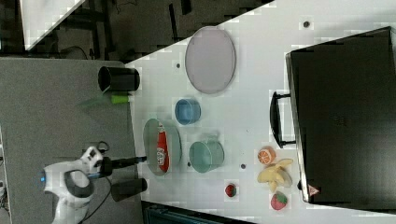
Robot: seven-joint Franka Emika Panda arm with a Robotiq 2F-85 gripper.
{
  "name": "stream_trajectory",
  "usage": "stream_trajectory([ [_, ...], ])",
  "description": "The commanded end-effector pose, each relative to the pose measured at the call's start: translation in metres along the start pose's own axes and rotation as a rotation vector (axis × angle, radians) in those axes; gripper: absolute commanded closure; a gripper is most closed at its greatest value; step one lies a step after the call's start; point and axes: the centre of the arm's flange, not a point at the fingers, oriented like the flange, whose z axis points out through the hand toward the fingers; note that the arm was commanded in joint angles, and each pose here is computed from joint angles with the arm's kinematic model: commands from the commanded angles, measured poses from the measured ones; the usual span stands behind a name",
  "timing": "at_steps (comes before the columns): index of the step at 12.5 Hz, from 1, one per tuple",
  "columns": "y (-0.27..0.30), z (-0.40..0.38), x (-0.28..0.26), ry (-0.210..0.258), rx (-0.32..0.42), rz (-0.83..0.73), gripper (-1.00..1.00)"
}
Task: Pick ketchup from strainer and place it on the table
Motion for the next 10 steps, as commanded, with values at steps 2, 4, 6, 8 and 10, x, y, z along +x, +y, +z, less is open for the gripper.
stream_trajectory([
  [2, 0.007, 0.042, 0.000, -0.029, 0.057, 0.096, -1.00],
  [4, 0.006, 0.066, -0.001, -0.053, 0.082, 0.102, -1.00],
  [6, 0.006, 0.086, -0.001, -0.065, 0.096, 0.125, -1.00],
  [8, 0.008, 0.103, -0.003, -0.067, 0.087, 0.139, -1.00],
  [10, 0.011, 0.116, -0.002, -0.058, 0.077, 0.133, -1.00],
])
